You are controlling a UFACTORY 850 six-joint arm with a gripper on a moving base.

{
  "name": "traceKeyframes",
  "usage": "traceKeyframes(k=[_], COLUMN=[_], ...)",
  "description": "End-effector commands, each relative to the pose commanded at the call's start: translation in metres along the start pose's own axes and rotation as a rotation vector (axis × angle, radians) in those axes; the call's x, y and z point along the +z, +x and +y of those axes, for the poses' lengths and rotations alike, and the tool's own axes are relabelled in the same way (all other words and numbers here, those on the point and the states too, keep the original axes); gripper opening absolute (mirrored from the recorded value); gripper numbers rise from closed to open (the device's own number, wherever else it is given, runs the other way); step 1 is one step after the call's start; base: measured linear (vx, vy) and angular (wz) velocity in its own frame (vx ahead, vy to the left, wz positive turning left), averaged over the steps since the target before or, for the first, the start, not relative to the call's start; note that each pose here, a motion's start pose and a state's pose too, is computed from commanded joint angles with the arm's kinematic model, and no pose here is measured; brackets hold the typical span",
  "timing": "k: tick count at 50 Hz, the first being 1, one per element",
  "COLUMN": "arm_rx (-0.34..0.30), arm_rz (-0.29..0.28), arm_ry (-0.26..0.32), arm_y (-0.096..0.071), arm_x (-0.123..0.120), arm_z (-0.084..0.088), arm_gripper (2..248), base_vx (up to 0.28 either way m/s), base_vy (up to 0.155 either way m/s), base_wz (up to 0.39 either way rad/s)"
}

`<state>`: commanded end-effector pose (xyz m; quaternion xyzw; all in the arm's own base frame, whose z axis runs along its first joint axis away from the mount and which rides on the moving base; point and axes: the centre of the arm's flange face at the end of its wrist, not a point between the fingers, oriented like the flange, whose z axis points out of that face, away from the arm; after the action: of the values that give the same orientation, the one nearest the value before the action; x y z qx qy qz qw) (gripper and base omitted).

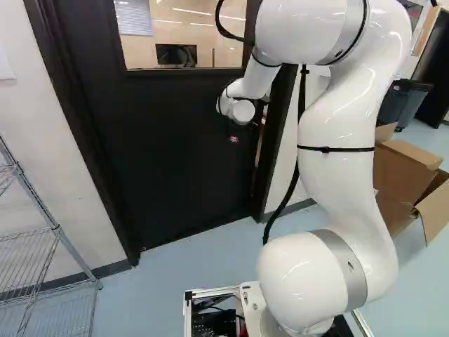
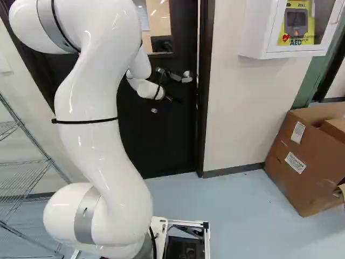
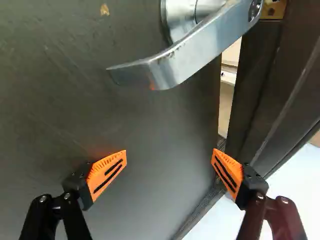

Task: Open the door and move inside

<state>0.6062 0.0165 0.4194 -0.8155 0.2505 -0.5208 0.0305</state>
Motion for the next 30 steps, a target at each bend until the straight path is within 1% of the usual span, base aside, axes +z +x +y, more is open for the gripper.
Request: traceKeyframes(k=[13,30], arm_rx=[-0.008,-0.012], arm_rz=[0.000,0.012], arm_ry=[0.028,0.056], arm_y=[-0.004,-0.005], arm_x=[0.012,0.037], arm_z=[-0.022,-0.047], arm_gripper=[247,247], base_vx=[0.000,0.000], base_vy=[0.000,0.000], base_wz=[0.000,0.000])
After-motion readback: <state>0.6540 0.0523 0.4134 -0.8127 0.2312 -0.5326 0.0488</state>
